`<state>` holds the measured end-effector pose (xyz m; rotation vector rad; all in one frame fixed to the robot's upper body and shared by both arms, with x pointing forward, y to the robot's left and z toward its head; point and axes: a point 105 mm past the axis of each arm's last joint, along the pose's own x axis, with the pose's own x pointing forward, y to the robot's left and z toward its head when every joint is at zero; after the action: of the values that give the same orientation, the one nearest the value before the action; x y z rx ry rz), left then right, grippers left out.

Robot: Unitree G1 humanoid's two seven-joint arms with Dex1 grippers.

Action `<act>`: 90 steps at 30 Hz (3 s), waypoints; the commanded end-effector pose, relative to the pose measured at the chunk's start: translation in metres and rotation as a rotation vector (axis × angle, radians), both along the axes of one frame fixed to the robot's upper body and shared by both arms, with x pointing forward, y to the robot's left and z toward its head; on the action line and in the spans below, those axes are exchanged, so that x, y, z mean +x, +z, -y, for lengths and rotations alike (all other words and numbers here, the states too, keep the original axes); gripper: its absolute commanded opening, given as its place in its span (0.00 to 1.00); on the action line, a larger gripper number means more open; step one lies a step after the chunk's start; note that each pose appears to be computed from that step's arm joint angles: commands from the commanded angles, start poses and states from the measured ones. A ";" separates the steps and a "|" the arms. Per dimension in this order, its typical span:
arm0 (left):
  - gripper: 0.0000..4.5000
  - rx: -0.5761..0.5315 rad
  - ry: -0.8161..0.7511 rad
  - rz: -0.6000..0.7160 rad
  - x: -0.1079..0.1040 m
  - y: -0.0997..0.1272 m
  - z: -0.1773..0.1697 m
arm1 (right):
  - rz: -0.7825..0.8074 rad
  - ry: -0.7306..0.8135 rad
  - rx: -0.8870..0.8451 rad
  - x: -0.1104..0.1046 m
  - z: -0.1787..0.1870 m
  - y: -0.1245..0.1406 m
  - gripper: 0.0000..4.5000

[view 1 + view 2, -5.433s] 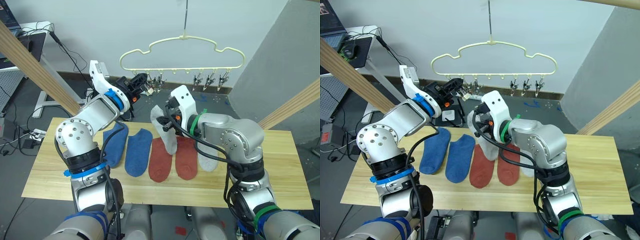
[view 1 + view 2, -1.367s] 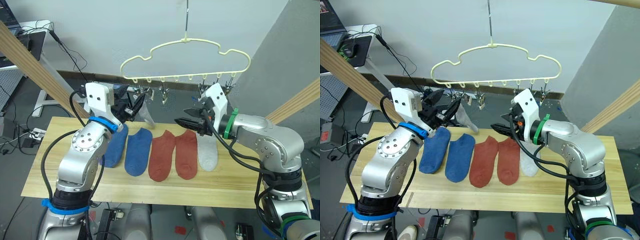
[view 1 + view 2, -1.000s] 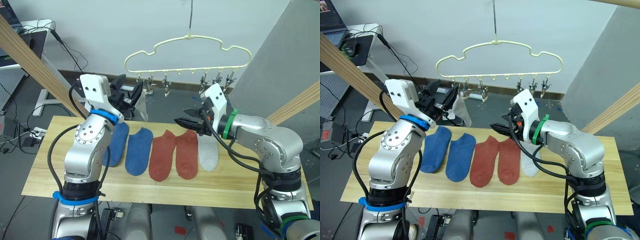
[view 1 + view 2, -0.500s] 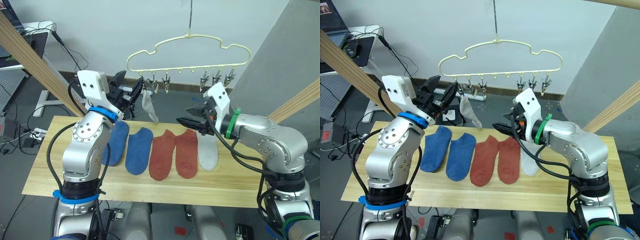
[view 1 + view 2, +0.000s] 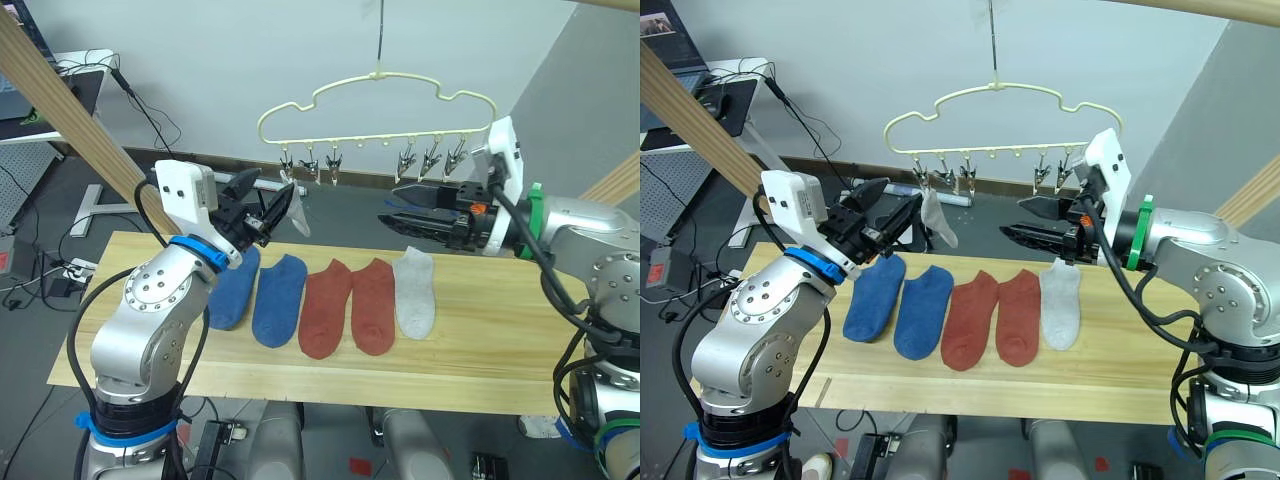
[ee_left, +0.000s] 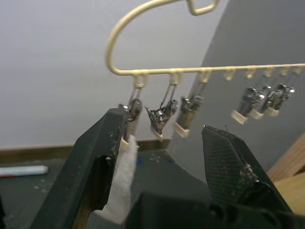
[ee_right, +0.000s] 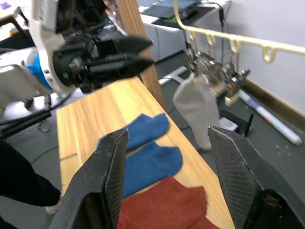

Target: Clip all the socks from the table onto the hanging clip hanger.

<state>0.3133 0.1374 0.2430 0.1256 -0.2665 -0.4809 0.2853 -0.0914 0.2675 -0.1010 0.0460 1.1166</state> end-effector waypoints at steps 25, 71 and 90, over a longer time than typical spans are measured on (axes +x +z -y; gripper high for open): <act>0.64 -0.047 0.088 0.005 0.020 -0.019 0.037 | -0.005 0.064 0.047 -0.020 -0.002 0.012 1.00; 0.51 -0.109 0.161 0.011 0.060 -0.006 0.051 | -0.033 -0.023 0.053 -0.024 0.001 0.007 1.00; 0.51 -0.071 0.225 0.043 0.064 -0.006 0.040 | -0.043 -0.029 0.059 -0.023 0.000 0.006 1.00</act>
<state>0.3800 0.0946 0.2255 0.0868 -0.2505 -0.2602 0.2692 -0.0922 0.2680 -0.0109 0.0878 1.0723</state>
